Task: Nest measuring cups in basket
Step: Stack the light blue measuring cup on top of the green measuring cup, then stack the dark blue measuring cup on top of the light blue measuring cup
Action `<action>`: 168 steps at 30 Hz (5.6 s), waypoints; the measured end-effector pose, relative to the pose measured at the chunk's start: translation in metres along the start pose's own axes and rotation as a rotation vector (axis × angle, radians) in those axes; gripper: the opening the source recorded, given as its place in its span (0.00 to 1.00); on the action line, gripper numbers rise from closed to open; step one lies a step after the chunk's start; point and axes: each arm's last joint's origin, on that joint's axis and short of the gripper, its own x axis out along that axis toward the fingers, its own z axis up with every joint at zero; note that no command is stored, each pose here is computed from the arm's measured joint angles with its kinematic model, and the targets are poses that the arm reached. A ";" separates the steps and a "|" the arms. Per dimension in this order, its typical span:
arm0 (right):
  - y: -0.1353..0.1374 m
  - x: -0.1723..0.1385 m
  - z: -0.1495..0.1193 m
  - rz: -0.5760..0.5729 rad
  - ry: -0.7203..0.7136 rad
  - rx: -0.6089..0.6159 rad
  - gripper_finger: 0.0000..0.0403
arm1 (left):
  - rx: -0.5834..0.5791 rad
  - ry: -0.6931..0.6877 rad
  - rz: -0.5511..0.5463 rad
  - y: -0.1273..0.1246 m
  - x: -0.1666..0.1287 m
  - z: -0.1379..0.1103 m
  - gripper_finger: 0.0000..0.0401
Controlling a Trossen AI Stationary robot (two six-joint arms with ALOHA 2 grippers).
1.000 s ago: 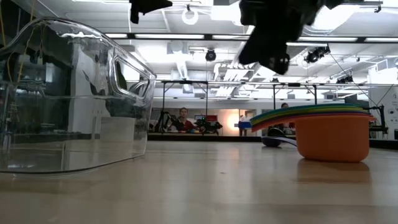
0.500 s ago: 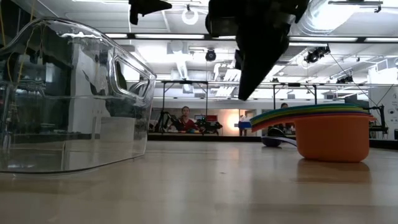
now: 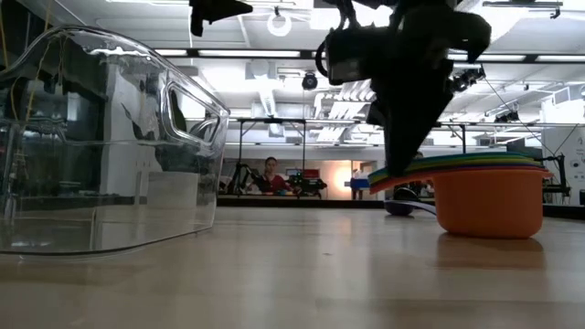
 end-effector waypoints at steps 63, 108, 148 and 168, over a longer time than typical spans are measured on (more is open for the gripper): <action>-0.218 -0.001 -0.146 0.077 -0.457 1.017 0.68 | -0.158 0.003 -0.001 -0.002 0.000 -0.001 0.44; -0.099 -0.161 0.022 0.173 -0.650 0.221 0.00 | 0.087 0.319 -0.032 -0.025 0.050 -0.083 0.44; -0.108 -0.075 0.020 0.210 -1.495 0.600 0.56 | -0.905 -0.331 0.216 0.010 -0.021 -0.124 0.04; -0.123 -0.125 0.074 0.000 -1.524 0.482 0.17 | -0.939 -0.339 0.230 -0.011 0.008 -0.122 0.04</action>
